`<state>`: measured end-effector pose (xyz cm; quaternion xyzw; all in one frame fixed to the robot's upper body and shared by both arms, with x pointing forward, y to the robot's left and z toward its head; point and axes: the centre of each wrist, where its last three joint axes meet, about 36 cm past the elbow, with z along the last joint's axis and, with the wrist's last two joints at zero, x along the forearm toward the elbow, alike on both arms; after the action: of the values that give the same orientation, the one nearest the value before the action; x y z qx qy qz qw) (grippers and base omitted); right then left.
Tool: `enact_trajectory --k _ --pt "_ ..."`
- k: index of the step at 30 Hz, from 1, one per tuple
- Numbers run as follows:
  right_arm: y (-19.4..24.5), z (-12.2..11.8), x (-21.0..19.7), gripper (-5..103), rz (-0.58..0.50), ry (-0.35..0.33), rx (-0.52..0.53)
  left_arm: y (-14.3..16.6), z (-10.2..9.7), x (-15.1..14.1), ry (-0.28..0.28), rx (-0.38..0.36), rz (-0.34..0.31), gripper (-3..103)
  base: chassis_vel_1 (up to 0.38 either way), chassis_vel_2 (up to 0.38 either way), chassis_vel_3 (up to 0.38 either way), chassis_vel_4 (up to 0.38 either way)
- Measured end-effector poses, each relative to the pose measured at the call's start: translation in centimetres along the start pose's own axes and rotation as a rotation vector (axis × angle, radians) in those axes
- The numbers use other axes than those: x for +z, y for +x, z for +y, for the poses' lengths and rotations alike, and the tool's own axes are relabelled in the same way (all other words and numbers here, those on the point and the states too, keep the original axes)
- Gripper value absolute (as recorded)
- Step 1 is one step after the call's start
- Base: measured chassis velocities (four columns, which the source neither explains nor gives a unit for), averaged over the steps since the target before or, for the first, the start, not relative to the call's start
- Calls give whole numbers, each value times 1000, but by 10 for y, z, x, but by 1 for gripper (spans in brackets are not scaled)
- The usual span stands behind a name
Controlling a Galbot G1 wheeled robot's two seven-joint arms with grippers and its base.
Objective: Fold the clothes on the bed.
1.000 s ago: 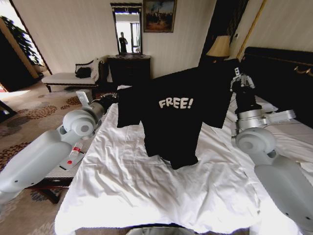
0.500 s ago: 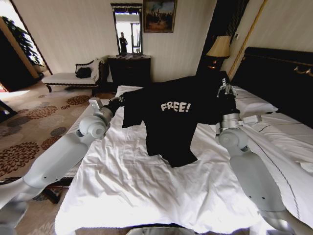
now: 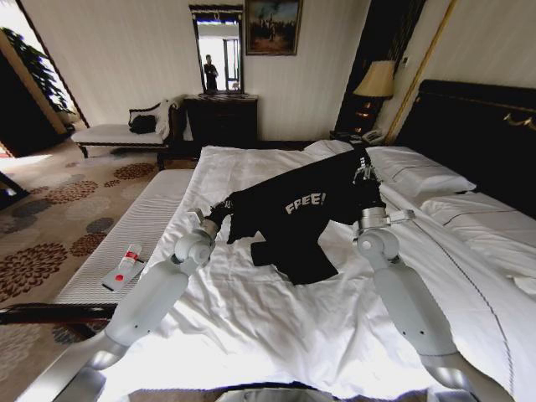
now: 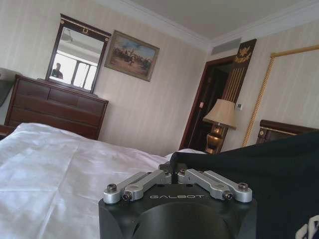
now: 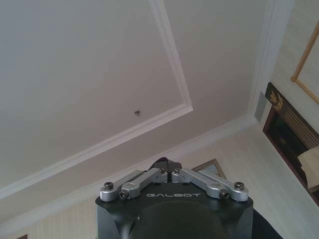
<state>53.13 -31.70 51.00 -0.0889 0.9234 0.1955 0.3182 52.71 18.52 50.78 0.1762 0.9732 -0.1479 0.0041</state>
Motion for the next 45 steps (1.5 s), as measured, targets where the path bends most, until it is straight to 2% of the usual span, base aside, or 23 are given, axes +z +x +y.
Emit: enact_trajectory --k 5,8,9,13,14,18,22,24,27,30,31,35,39,45 --pt "-14 25 -14 0 -41 -56 -32 7 -12 -30 -28 55 -38 0 0 0 0 0" --pt "-33 47 -44 0 -95 -104 -80 15 -13 -75 -69 82 -86 0 0 0 0 0" --pt "-33 47 -44 0 -95 -104 -80 15 -13 -75 -69 82 -86 0 0 0 0 0" --pt "-43 58 -81 0 -125 -88 -153 28 -5 -128 -147 89 -132 0 0 0 0 0" --pt "-43 58 -81 0 -125 -88 -153 28 -5 -128 -147 89 -132 0 0 0 0 0" --pt "-46 54 -123 0 -122 -24 -222 41 4 -172 -231 83 -149 0 0 0 0 0" --pt "-47 55 -151 0 -106 10 -251 47 6 -193 -251 82 -140 0 0 0 0 0" --pt "-48 59 -183 0 -79 72 -266 53 5 -212 -264 72 -143 0 0 0 0 0" --pt "-49 61 -199 0 -64 110 -274 56 6 -222 -275 67 -148 0 0 0 0 0" --pt "-55 68 -238 0 -19 213 -301 65 10 -245 -313 51 -158 0 0 0 0 0" --pt "-55 68 -238 0 -19 213 -301 65 10 -245 -313 51 -158 0 0 0 0 0" --pt "-58 73 -263 0 12 316 -345 73 22 -267 -357 33 -158 0 0 0 0 0" --pt "-59 79 -271 0 16 332 -362 78 26 -276 -378 31 -150 0 0 0 0 0" --pt "-63 77 -280 0 38 316 -382 74 26 -290 -419 23 -131 0 0 0 0 0"
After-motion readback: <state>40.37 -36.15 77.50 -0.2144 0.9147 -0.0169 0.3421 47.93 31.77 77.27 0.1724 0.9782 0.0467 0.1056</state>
